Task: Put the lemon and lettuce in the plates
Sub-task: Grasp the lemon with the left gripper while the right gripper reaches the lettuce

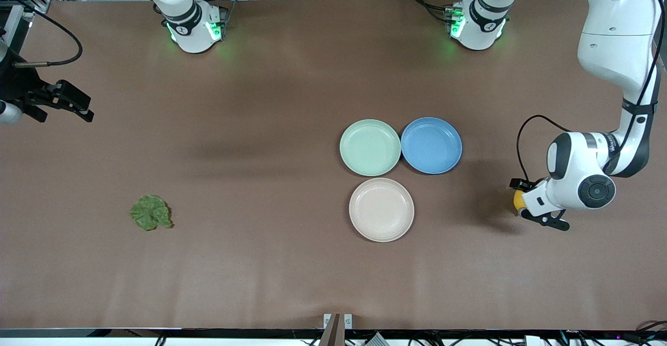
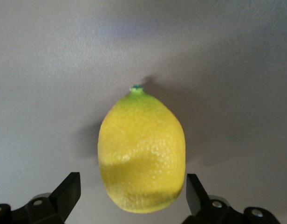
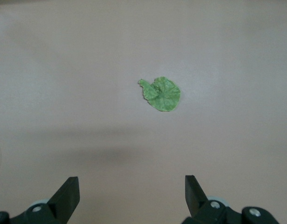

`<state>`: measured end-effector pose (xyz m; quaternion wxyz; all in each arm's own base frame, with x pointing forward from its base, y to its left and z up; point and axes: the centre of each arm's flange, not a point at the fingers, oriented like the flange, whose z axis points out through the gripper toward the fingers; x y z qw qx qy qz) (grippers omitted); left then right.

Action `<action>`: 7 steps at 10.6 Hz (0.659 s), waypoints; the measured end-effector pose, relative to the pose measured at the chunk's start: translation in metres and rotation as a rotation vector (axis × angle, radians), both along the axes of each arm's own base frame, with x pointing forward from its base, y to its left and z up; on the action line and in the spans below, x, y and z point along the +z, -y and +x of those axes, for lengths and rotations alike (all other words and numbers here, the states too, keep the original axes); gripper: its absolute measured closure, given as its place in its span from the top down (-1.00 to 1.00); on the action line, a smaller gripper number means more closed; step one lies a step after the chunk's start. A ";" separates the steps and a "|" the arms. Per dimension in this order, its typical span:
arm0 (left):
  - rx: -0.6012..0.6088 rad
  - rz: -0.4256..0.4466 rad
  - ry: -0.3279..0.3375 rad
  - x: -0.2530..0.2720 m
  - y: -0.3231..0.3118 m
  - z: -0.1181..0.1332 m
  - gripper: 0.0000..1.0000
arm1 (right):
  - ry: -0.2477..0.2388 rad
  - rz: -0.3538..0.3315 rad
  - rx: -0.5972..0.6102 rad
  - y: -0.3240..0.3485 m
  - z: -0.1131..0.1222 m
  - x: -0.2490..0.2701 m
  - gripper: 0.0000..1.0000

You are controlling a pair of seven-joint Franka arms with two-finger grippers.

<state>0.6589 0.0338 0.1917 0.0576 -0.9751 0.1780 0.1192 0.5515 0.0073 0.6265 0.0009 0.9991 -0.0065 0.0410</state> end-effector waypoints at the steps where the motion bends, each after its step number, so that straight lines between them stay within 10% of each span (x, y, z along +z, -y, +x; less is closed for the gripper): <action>1: -0.003 -0.002 0.012 0.000 0.001 0.003 1.00 | -0.005 0.000 0.000 0.000 0.000 -0.001 1.00; 7: -0.004 -0.012 0.042 -0.003 0.004 0.009 0.33 | -0.162 -0.008 0.023 -0.002 0.021 -0.088 1.00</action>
